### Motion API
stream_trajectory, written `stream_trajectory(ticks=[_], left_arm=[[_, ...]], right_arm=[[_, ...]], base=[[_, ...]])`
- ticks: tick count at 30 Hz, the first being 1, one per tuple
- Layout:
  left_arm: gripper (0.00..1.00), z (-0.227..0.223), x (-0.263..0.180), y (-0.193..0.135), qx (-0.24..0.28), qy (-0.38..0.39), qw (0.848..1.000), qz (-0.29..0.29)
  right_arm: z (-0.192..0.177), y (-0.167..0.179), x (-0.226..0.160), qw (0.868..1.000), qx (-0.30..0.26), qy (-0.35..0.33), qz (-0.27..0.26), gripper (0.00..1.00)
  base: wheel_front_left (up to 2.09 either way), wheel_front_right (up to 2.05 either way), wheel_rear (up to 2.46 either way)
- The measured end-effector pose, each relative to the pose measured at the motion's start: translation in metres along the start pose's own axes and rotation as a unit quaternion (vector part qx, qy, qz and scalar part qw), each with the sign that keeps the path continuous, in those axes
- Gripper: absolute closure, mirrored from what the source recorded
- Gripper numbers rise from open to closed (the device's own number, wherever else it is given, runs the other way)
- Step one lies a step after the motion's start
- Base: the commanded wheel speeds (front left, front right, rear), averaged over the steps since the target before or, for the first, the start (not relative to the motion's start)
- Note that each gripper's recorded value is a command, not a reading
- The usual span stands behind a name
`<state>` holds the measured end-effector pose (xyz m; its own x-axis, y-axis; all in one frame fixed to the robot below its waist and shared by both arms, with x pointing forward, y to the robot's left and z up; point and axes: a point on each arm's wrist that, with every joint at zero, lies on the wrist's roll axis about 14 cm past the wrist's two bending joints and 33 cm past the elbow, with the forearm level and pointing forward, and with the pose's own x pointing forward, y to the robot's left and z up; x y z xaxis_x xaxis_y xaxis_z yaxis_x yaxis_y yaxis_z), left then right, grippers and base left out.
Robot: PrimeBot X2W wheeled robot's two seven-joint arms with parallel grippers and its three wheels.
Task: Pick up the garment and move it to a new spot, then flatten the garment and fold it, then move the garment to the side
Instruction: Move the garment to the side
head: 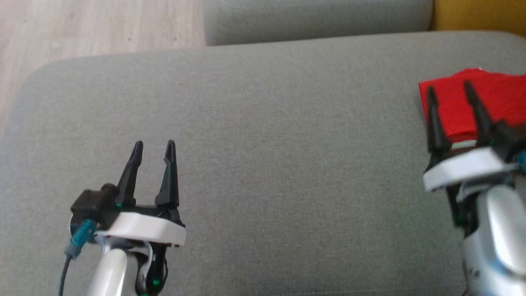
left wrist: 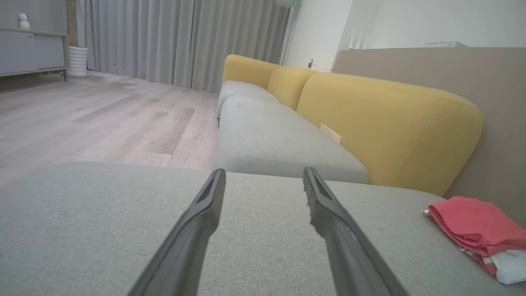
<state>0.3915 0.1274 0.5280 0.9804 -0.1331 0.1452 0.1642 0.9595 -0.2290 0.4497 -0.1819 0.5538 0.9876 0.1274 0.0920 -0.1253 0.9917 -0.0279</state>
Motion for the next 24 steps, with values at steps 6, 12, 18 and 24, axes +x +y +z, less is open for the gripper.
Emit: stream_trajectory(ticks=[6, 12, 18, 24], left_arm=[[0.0, 0.009, -0.019, 0.004, 0.005, -0.01, 1.0, 0.013], [0.0, 0.01, -0.036, 0.008, 0.009, -0.01, 1.0, 0.026], [0.0, 0.007, -0.043, 0.01, 0.013, -0.005, 0.999, 0.035], [0.0, 0.017, -0.04, 0.009, 0.02, -0.02, 0.999, 0.035]], right_arm=[[-0.011, 0.033, -0.031, 0.999, 0.036, -0.021, 0.016, 0.0], [-0.033, 0.034, -0.058, 0.998, 0.061, 0.0, 0.0, 0.0], [-0.039, 0.043, -0.067, 0.995, 0.095, 0.007, 0.004, 0.0], [-0.037, 0.041, -0.068, 0.995, 0.095, 0.004, 0.002, 0.0]], base=[[0.0, 0.0, 0.0], [0.0, 0.0, 0.0], [0.0, 0.0, 0.0], [0.0, 0.0, 0.0]])
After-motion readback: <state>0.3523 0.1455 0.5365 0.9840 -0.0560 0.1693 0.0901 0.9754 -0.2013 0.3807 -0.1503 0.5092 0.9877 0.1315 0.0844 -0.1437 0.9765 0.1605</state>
